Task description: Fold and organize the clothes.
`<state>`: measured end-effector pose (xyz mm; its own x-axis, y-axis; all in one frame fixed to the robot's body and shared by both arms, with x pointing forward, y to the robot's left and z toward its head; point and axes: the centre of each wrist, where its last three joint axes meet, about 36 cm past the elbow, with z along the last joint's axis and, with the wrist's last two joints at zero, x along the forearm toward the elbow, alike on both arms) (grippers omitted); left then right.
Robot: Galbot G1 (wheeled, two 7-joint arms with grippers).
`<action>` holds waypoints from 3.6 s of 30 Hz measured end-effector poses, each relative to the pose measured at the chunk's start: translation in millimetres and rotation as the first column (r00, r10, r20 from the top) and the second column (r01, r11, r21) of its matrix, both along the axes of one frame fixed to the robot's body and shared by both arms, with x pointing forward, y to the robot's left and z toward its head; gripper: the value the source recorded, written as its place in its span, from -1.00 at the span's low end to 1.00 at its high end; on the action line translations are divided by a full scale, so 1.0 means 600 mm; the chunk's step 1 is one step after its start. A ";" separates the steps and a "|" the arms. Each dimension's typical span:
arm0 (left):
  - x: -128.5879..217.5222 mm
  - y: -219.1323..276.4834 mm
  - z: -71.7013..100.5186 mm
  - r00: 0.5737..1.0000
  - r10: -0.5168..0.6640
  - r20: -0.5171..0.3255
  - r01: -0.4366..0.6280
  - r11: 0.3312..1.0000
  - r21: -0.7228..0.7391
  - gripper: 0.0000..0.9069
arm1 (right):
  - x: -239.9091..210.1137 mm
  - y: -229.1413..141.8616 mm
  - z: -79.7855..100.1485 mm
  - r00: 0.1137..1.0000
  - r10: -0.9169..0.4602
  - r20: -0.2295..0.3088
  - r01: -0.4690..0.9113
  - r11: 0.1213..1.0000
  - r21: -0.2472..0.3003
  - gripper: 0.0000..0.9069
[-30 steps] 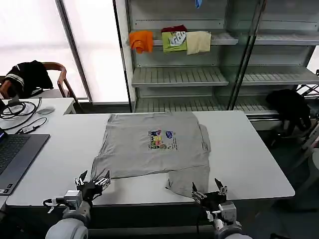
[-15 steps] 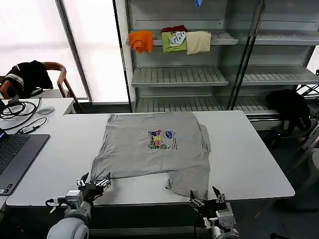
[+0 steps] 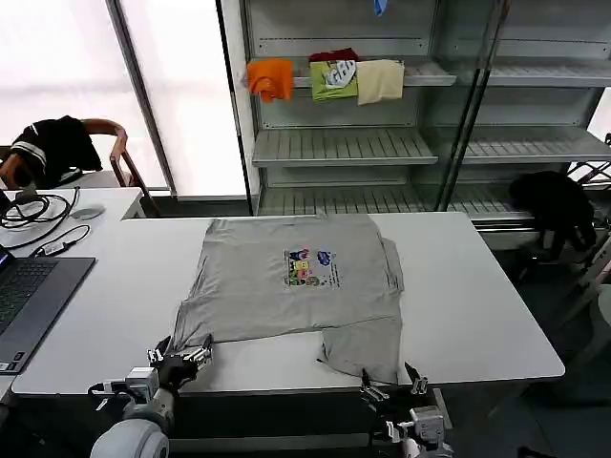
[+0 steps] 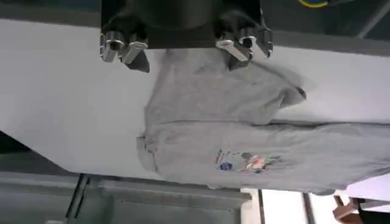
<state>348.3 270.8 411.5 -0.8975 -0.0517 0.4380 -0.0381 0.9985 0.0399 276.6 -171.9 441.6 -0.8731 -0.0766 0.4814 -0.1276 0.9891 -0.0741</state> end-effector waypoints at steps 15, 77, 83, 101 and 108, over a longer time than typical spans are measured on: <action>-0.008 -0.001 -0.003 1.000 -0.016 -0.006 0.015 1.000 -0.014 -0.96 | 0.004 -0.002 -0.005 1.000 -0.008 -0.004 0.008 1.000 0.023 -1.00; 0.192 0.002 0.053 0.969 0.021 0.246 -0.005 0.998 -0.066 -0.98 | 0.359 -0.011 0.048 0.924 -0.007 0.383 -0.023 0.997 0.072 -1.00; 0.233 0.007 0.053 0.972 0.018 0.234 -0.002 0.998 -0.068 -0.98 | 0.415 -0.001 0.041 0.932 -0.011 0.362 -0.013 0.998 0.063 -1.00; 0.305 0.032 0.039 0.981 0.027 0.190 -0.014 0.998 -0.068 1.00 | 0.511 0.021 0.028 0.963 0.005 0.269 -0.004 1.000 -0.003 1.00; 0.318 0.037 0.036 0.988 0.026 0.155 -0.016 0.998 -0.067 1.00 | 0.524 0.034 0.025 0.980 -0.008 0.201 0.008 1.000 0.004 1.00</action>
<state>539.3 292.9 433.2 -0.9540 -0.0470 0.2960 -0.0596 0.9977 -0.0334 591.2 -151.7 456.7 -0.9527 -0.0702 0.2957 -0.1023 0.9902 -0.0946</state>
